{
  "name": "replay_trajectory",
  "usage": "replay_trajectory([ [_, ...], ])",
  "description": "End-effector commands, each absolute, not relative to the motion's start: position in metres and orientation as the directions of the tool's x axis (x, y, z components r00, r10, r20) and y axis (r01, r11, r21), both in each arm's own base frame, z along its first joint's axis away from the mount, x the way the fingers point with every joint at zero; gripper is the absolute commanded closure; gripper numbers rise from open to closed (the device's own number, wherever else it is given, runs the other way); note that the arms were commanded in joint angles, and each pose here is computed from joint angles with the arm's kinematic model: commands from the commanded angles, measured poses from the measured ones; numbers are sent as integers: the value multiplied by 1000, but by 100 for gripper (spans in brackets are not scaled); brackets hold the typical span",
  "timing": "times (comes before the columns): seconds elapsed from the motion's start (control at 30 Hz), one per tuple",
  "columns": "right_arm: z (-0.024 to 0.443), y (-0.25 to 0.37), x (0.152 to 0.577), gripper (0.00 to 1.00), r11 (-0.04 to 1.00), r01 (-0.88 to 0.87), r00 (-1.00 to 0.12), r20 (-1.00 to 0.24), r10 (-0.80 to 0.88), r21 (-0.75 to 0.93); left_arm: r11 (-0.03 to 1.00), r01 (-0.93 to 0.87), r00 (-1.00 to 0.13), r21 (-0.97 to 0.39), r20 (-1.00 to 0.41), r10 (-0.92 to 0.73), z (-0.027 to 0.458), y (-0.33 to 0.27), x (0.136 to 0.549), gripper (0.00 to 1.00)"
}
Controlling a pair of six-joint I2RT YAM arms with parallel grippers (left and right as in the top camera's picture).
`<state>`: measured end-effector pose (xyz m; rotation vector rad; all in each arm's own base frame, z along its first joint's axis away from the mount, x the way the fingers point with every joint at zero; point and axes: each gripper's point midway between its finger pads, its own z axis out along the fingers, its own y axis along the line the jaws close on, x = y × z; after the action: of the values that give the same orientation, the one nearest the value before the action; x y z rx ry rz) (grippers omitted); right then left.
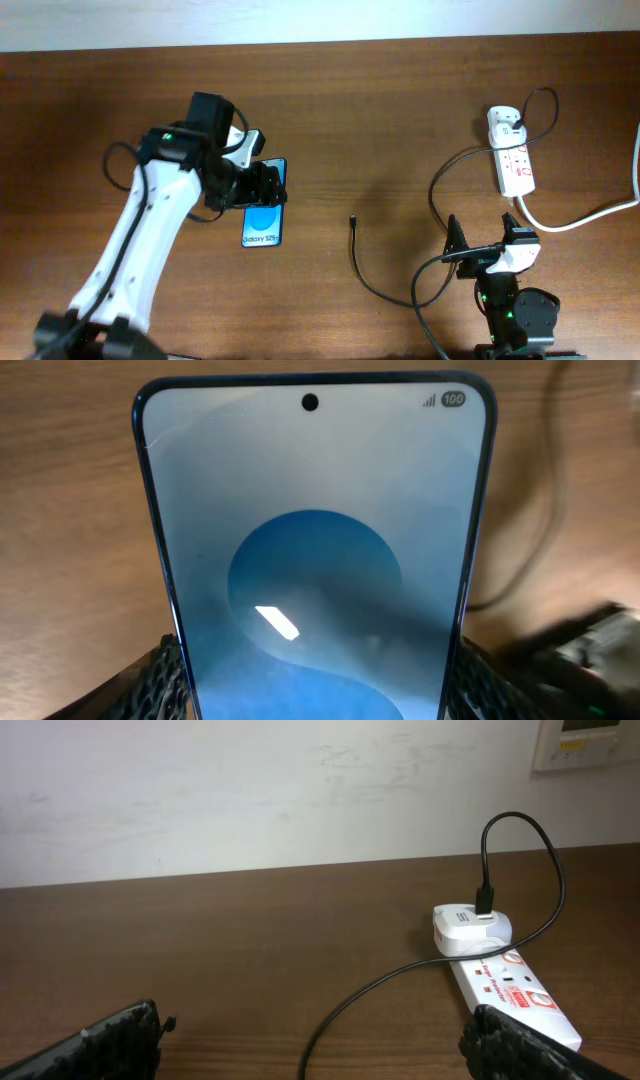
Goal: Plug charger to phone and switch on socket
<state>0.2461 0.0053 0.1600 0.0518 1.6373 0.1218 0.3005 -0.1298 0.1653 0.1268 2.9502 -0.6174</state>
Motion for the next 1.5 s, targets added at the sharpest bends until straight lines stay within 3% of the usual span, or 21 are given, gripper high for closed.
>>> replay_trajectory([
  [0.0,158,6,246,2,993,-41,-74,-991,110,114,838,103,-983,-535,-185,2,216,-152,284,67],
  [0.2,158,7,246,2,992,-48,-74,-991,112,116,809,39,-986,-587,-154,-64,234,-176,269,67],
  [0.27,161,32,243,2,974,-190,-80,-990,112,126,788,25,-977,-615,-182,-111,241,-184,281,67],
  [0.3,164,66,232,2,909,-386,-101,-987,129,158,775,16,-970,-631,-199,-142,246,-187,290,67],
  [0.4,166,120,196,2,658,-648,-294,-923,249,384,752,0,-953,-659,-227,-199,254,-191,304,67],
  [0.47,167,138,174,2,451,-612,-542,-760,358,649,734,3,-941,-679,-251,-229,261,-194,314,67],
  [0.5,167,144,166,2,335,-503,-684,-604,409,796,727,0,-937,-687,-254,-240,264,-194,317,67],
  [0.53,167,143,166,2,309,-458,-714,-552,430,833,725,5,-935,-688,-259,-240,265,-195,318,67],
  [0.77,168,141,169,2,319,-452,-703,-553,447,833,712,-40,-934,-701,-228,-276,265,-195,318,66],
  [0.87,185,139,172,2,379,-589,-575,-700,424,713,707,-120,-914,-697,-201,-353,263,-190,325,67],
  [1.03,193,129,186,2,464,-603,-475,-759,446,649,686,-169,-885,-708,-198,-422,267,-187,334,67],
  [1.27,231,123,233,2,578,-546,-506,-789,349,606,676,-196,-869,-710,-194,-456,267,-185,340,66],
  [1.4,258,168,251,2,478,-718,-465,-859,212,506,592,-310,-809,-744,-120,-575,273,-183,350,67],
  [1.47,254,197,264,2,491,-726,-435,-875,214,481,531,-359,-777,-768,-70,-626,278,-185,354,67],
])
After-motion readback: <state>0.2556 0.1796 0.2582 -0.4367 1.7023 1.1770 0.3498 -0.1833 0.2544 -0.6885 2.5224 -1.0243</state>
